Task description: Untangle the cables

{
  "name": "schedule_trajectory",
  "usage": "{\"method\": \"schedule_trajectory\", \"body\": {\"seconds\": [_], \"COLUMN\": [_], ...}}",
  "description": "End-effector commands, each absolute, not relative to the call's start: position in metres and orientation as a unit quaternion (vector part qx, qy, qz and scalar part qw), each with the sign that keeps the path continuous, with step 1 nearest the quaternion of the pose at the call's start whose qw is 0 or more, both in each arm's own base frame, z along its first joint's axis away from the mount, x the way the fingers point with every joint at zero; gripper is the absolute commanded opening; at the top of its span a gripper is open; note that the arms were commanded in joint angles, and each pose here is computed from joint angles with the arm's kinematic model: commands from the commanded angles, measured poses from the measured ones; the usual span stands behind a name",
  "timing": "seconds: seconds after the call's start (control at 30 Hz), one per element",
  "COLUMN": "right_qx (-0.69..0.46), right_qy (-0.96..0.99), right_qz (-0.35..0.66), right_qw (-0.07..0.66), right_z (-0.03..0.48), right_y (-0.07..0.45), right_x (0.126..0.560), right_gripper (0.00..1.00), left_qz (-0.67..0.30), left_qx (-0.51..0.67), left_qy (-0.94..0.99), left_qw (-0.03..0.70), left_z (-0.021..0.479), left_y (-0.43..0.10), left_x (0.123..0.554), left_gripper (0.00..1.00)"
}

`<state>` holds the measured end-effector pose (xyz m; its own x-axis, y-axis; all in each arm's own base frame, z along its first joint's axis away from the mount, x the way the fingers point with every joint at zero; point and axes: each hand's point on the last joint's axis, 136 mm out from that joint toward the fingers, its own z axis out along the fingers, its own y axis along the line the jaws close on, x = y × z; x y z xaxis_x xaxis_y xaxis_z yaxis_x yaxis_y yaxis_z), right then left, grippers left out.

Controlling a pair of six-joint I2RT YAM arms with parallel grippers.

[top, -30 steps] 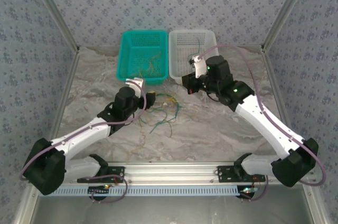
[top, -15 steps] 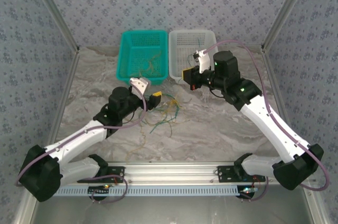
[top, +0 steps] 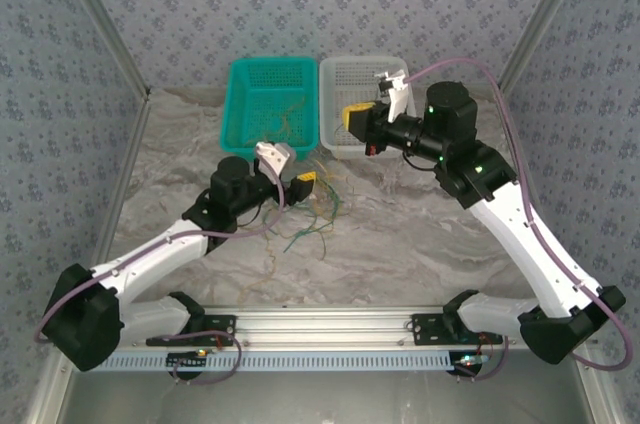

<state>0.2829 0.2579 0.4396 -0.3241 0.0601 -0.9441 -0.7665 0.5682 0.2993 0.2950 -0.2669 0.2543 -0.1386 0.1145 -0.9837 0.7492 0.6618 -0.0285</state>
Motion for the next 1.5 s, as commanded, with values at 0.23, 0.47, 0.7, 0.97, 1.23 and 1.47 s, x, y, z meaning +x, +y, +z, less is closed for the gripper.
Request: {"method": "schedule_trajectory", "body": {"seconds": [0.23,0.47,0.7,0.97,1.23,1.47], "right_qx": [-0.256,-0.247,-0.228,-0.218,-0.192,-0.130], "right_qy": [0.667,0.664,0.668,0.668,0.679,0.721], "right_qz": [0.411,0.412,0.409,0.411,0.384,0.310], "right_qw": [0.566,0.574,0.578,0.581,0.595,0.607], "right_z": [0.482,0.488,0.488,0.489,0.484,0.461], "right_y": [0.249,0.246,0.244,0.249,0.237,0.207], "right_x": [0.277,0.280,0.287,0.291,0.299,0.329], "right_gripper": [0.00,0.00,0.00,0.00,0.00,0.00], "left_qz": [-0.316,-0.363,-0.380,-0.384,-0.343,-0.321], "left_qx": [0.313,0.377,0.449,0.433,0.410,0.400], "left_qy": [0.610,0.580,0.563,0.570,0.604,0.613], "left_qw": [0.656,0.624,0.580,0.584,0.591,0.601], "left_z": [0.349,0.343,0.337,0.322,0.299,0.302], "left_y": [-0.259,-0.279,-0.312,-0.342,-0.334,-0.317], "left_x": [0.281,0.261,0.236,0.260,0.278,0.275], "left_gripper": [0.73,0.76,0.80,0.82,0.40,0.09]}}
